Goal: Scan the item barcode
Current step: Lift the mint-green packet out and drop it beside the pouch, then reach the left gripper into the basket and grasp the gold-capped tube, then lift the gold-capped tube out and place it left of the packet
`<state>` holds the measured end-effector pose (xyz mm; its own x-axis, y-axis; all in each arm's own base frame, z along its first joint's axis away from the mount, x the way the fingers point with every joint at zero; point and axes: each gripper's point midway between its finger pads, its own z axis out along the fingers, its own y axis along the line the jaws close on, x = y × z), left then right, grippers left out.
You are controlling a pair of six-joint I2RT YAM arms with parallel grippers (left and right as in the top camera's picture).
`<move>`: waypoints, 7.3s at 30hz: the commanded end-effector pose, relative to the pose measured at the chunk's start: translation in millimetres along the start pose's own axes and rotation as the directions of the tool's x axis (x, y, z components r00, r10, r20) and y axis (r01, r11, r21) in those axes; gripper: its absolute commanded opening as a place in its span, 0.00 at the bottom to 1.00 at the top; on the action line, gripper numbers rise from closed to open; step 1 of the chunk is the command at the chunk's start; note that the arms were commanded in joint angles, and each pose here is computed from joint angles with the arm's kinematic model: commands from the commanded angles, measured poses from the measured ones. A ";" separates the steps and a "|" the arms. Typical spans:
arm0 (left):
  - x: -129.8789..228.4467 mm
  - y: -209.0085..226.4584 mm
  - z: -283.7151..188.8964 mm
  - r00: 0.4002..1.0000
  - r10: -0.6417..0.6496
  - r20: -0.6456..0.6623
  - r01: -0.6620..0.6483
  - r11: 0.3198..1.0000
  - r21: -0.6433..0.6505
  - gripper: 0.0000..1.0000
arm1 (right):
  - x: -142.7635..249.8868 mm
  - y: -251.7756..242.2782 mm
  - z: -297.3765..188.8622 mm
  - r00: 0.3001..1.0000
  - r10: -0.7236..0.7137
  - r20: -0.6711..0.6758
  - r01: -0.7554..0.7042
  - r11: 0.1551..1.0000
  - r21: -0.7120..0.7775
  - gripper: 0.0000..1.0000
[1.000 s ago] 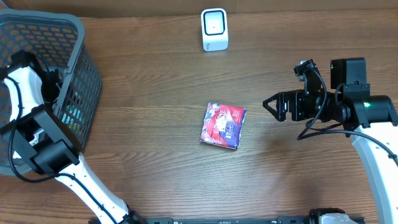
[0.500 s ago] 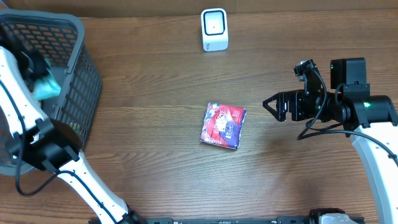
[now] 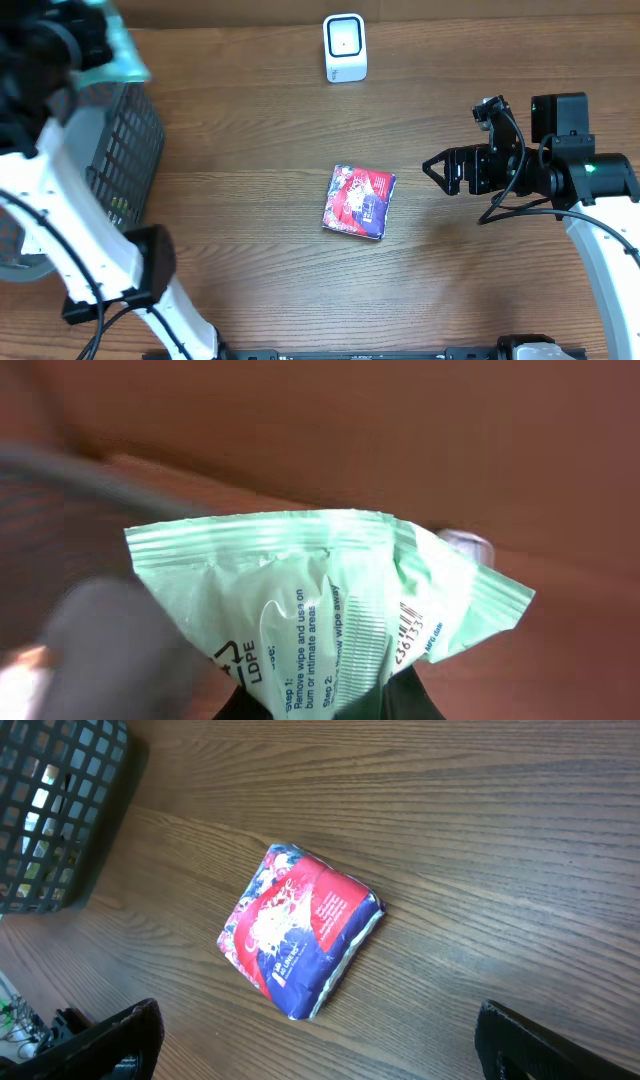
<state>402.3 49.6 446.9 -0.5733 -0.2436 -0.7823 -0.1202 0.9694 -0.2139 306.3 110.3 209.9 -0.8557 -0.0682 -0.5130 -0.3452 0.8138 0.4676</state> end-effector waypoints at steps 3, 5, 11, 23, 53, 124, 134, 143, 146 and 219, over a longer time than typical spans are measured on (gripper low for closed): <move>63.1 -58.2 68.0 0.955 0.094 -0.282 -0.079 0.995 0.062 0.04 | -8.2 4.5 -5.4 1.000 -0.010 0.025 0.010 1.000 -0.010 1.00; 93.4 -64.4 89.2 0.916 0.072 -0.394 -0.069 0.997 0.019 0.04 | -8.2 4.5 -5.4 1.000 -0.010 0.025 0.010 1.000 -0.010 1.00; 203.1 -90.0 143.4 0.730 0.050 -0.682 -0.083 0.996 -0.016 0.04 | -8.2 4.5 -5.4 1.000 -0.010 0.025 0.010 1.000 -0.010 1.00; 357.4 -116.1 206.7 0.558 0.087 -0.825 -0.052 0.996 0.070 0.24 | -8.2 4.5 -5.4 1.000 -0.011 0.025 0.011 1.000 -0.010 1.00; 99.0 162.0 -23.2 0.832 -0.533 -0.157 0.404 0.775 -0.486 0.70 | -8.2 4.5 -5.4 1.000 -0.010 0.025 0.010 1.000 -0.010 1.00; 312.6 394.4 196.3 0.752 -0.089 -0.653 -0.375 0.757 -0.535 0.04 | -8.2 4.5 -5.4 1.000 -0.011 0.025 0.011 1.000 -0.010 1.00; 289.8 374.6 203.4 0.843 -0.237 -0.483 -0.154 0.753 -0.639 0.04 | -8.1 4.5 -5.4 1.000 -0.010 0.024 0.010 1.000 -0.010 1.00; 124.2 290.5 186.4 0.981 -0.077 -0.177 -0.023 0.862 -0.507 0.04 | -8.2 4.5 -5.4 1.000 -0.010 0.025 0.010 1.000 -0.010 1.00; 67.5 254.7 157.4 0.998 0.008 -0.063 -0.038 0.871 -0.491 0.04 | -8.2 4.5 -5.4 1.000 -0.010 0.025 0.010 1.000 -0.010 1.00; 60.1 151.6 -72.4 0.870 -0.490 0.064 0.456 0.747 -0.484 0.95 | -8.2 4.5 -5.4 1.000 -0.010 0.025 0.010 1.000 -0.010 1.00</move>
<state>290.4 160.9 438.4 -0.4160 -0.5611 -0.7157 -0.6933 0.7049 -0.1497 306.2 110.4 209.9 -0.8559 -0.0682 -0.5127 -0.3451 0.8136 0.4680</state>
